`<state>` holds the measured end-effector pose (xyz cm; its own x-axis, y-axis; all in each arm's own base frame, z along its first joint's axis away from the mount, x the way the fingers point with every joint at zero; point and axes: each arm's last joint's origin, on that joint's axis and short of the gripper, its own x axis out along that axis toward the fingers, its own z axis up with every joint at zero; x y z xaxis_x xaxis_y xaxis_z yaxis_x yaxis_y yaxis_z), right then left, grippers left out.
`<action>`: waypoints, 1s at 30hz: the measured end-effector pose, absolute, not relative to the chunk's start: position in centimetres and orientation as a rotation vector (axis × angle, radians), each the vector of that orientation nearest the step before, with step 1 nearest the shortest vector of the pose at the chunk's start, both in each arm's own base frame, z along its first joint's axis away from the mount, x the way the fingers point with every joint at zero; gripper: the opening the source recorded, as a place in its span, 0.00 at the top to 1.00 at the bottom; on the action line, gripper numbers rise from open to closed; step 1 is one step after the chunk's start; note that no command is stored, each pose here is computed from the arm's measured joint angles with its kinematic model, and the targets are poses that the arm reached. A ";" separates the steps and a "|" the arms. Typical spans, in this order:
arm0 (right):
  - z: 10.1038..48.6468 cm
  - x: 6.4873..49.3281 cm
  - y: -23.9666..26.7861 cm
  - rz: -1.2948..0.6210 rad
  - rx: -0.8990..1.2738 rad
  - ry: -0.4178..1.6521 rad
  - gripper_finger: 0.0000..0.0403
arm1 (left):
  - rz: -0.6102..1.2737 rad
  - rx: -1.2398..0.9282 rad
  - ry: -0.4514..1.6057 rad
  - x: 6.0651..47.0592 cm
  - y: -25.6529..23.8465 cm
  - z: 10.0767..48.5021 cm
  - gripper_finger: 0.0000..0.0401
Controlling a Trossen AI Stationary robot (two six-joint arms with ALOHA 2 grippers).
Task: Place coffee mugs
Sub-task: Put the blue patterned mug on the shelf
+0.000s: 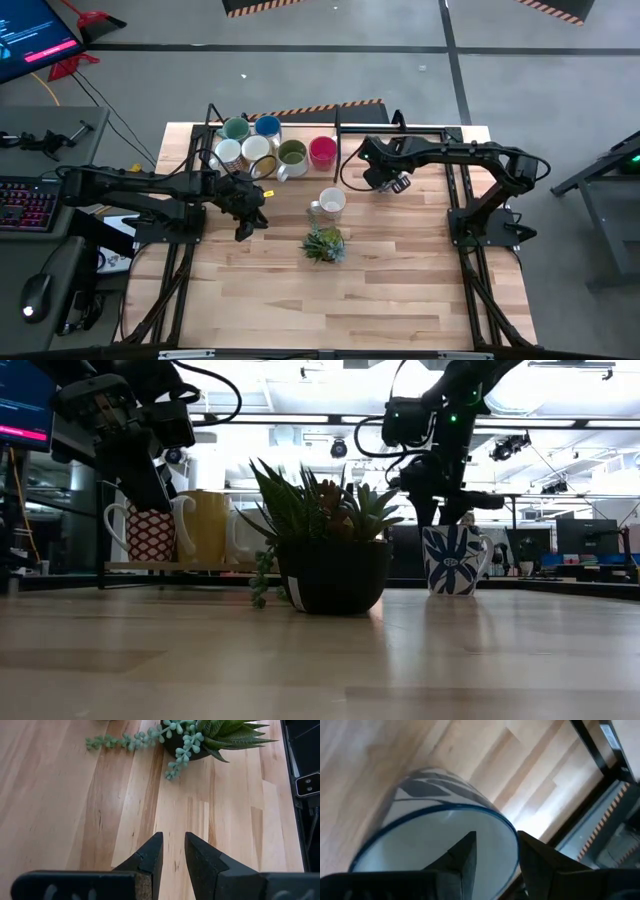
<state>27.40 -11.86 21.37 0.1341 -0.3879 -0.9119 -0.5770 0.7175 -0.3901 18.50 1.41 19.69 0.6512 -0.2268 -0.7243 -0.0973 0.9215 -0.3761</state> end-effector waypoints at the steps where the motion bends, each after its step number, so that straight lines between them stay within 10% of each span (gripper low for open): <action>1: 21.4 27.4 -11.7 0.142 -0.840 1.492 0.70 | -0.076 -0.405 0.865 18.5 1.4 19.7 0.82; 30: 21.6 28.2 -9.7 -0.011 -0.938 1.549 0.70 | -0.071 -0.423 0.866 18.5 1.4 19.7 0.82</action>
<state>28.21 -9.69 21.65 0.0946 -0.5542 -0.8270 -0.5420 0.6681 -0.5098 18.49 1.39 19.69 0.6506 -0.2299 -0.7238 -0.1085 0.9151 -0.3883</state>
